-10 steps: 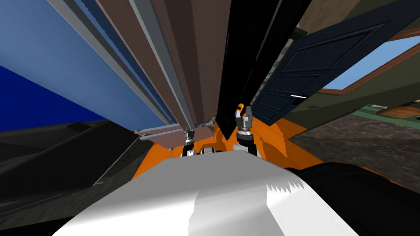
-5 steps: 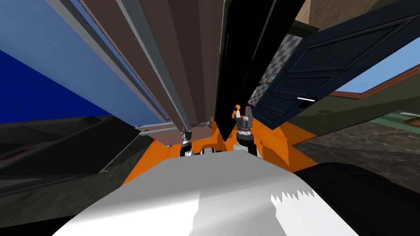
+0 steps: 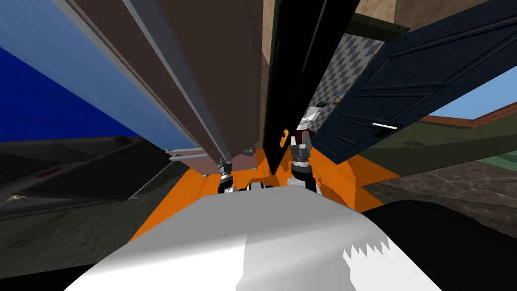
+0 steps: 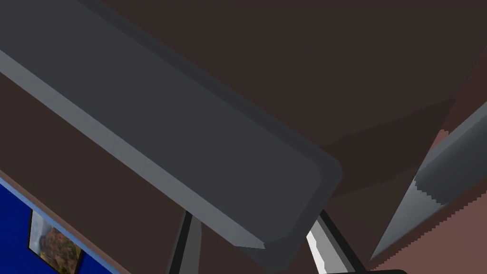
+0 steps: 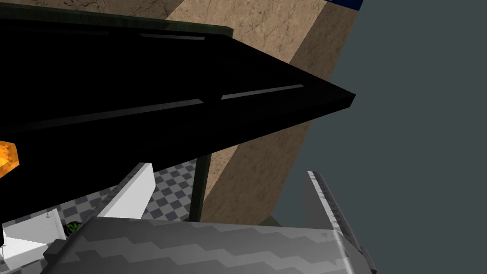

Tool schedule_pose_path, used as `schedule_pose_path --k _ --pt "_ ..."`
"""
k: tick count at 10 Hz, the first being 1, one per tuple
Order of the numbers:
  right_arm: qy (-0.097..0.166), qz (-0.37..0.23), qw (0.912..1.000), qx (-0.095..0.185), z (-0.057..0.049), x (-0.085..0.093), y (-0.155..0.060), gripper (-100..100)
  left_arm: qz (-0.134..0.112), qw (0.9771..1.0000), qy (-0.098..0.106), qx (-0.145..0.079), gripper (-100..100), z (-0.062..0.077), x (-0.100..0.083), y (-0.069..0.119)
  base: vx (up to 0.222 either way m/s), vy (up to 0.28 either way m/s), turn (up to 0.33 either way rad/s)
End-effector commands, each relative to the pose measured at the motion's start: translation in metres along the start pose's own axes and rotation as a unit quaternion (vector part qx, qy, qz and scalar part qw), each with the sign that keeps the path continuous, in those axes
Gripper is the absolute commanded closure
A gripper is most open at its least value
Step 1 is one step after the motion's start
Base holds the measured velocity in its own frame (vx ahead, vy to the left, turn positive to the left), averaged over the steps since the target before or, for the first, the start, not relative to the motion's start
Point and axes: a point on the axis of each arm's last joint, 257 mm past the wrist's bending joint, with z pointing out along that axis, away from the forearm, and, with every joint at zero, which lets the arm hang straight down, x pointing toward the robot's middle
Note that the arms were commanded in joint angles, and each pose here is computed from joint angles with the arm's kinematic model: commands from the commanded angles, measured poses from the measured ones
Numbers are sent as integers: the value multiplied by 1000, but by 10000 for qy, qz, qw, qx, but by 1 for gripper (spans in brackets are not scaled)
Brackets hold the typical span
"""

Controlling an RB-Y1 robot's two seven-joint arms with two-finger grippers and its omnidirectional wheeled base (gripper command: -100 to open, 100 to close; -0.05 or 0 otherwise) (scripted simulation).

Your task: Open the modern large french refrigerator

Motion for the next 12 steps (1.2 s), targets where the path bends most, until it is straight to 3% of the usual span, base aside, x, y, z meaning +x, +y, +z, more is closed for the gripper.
schedule_pose_path --k 1,2,3,6,9,10,12 --pt "0 0 10000 0 0 0 0 0 76 9995 -131 288 100 3 -10 -23 -18 -309 158" --pt "0 0 10000 0 0 0 0 0 73 9998 -145 103 100 -3 -11 -10 -4 -149 64" --pt "1 -1 10000 0 0 0 0 0 132 9994 -282 132 100 -8 -22 -15 16 -157 65" --pt "0 -1 10000 1 0 0 0 0 205 9983 -456 294 100 -12 -38 -30 34 -264 166" --pt "0 -1 10000 1 0 0 0 0 326 9955 -711 537 100 -19 -60 -54 40 -263 136" --pt "0 -1 10000 1 0 0 0 0 326 9955 -711 537 100 -19 -60 -54 74 -236 115" --pt "1 -1 10000 1 0 0 0 0 412 9928 -877 698 100 -25 -74 -70 11 -265 103"
